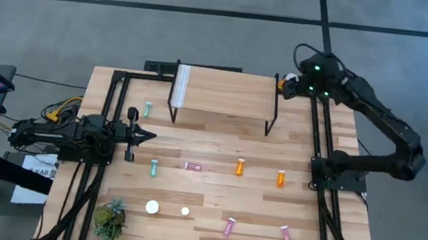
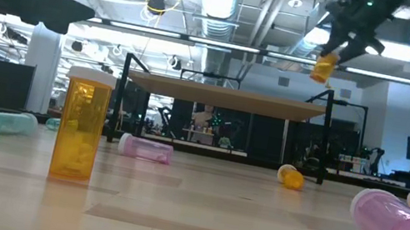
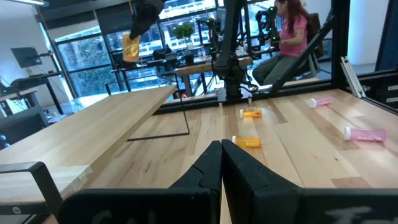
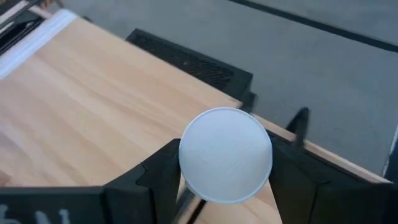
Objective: Pick and place medicine bottles onto shelf by color
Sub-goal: Put the top large orange pill bottle on the shelf
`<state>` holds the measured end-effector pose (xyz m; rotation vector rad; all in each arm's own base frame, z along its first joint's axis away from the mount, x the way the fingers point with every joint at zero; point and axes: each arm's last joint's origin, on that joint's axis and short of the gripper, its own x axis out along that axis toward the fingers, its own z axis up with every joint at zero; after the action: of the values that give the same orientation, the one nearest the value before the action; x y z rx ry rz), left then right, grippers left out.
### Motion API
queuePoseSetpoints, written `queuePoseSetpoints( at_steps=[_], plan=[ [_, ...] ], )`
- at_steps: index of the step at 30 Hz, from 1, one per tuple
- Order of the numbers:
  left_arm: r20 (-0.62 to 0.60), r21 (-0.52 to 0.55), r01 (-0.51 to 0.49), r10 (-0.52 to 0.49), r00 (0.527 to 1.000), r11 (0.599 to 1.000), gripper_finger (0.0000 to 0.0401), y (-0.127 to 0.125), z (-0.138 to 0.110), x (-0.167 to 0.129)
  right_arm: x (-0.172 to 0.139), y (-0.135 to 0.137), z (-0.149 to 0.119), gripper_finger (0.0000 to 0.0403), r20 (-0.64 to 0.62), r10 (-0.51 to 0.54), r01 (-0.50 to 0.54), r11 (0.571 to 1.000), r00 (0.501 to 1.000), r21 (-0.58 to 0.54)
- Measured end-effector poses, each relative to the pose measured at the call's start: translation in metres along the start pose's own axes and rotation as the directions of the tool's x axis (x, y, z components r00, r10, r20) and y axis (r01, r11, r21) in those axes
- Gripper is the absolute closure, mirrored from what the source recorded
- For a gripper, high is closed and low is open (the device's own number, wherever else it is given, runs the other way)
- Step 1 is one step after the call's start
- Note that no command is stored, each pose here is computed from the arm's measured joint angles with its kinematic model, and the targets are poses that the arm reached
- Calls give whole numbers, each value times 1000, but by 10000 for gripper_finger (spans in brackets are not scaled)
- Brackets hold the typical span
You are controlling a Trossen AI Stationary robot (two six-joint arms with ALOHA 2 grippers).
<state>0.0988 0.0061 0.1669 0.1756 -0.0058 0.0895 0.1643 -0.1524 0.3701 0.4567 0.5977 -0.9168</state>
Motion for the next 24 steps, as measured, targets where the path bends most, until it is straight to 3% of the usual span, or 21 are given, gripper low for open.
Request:
queuePoseSetpoints(
  at_steps=[14,24],
  plan=[
    [0,0,0,0,1000,1000,401,0,0,0,49,31,51,180,-165,-24,12,997,986,-72],
    [0,0,0,0,1000,1000,401,0,0,0,90,36,59,179,-300,-74,43,993,951,-107]
  ],
)
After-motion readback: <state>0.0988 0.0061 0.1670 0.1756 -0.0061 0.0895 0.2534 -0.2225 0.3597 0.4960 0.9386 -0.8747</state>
